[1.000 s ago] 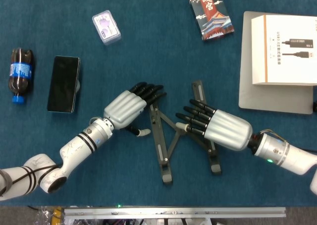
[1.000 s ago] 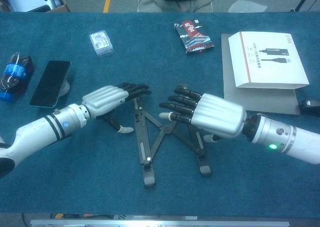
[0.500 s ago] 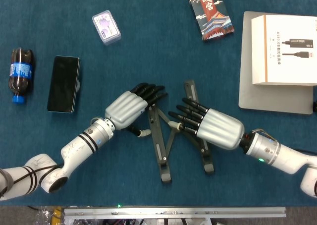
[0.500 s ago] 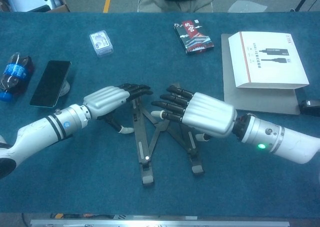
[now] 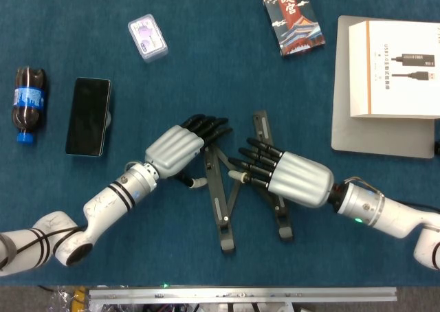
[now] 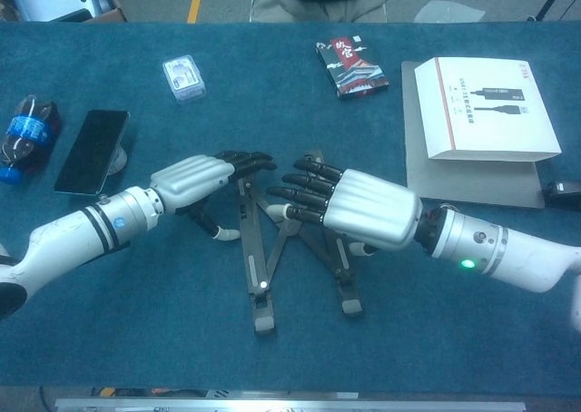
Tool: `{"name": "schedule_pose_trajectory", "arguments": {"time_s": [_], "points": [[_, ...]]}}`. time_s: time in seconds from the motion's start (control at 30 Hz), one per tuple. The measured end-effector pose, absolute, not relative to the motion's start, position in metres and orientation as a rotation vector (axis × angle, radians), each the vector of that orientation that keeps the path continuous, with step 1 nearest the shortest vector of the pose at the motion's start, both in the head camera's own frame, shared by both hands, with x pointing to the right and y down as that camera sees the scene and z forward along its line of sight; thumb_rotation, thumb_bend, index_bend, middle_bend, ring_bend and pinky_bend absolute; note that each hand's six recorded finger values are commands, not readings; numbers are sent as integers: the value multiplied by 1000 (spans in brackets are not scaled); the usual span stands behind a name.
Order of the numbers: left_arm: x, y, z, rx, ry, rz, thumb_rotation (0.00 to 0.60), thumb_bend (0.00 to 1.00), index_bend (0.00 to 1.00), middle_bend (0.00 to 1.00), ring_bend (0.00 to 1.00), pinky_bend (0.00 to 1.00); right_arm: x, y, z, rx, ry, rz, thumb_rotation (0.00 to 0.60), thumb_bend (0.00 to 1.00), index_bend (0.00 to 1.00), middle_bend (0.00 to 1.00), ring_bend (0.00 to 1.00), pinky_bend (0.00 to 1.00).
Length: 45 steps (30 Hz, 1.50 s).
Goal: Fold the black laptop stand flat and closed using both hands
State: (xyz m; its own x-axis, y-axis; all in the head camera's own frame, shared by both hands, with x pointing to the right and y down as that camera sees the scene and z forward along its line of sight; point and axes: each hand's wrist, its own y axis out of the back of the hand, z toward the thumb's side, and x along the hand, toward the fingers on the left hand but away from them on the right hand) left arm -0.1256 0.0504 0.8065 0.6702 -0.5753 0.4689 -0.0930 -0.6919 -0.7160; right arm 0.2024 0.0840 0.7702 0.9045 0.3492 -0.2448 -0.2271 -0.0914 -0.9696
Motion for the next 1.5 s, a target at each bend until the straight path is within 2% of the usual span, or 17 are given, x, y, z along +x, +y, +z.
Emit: {"name": "schedule_pose_trajectory", "arguments": {"time_s": [0.17,0.8,1.5], "points": [[-126,49,806,-2223,512,-925,595,201,0,0,0,22,201,81,770,-1586,-98,461,600,0,0,0,0,0],[-125,48,803,-2263,469,-928,598,212,0,0,0,22,189,73,770,-1567,-123,414,600,0,0,0,0,0],[-123,47,801,-2304,423,-928,599,472,0,0,0,22,180,66,769,-1521,-130,354,600,0,0,0,0,0]]}}
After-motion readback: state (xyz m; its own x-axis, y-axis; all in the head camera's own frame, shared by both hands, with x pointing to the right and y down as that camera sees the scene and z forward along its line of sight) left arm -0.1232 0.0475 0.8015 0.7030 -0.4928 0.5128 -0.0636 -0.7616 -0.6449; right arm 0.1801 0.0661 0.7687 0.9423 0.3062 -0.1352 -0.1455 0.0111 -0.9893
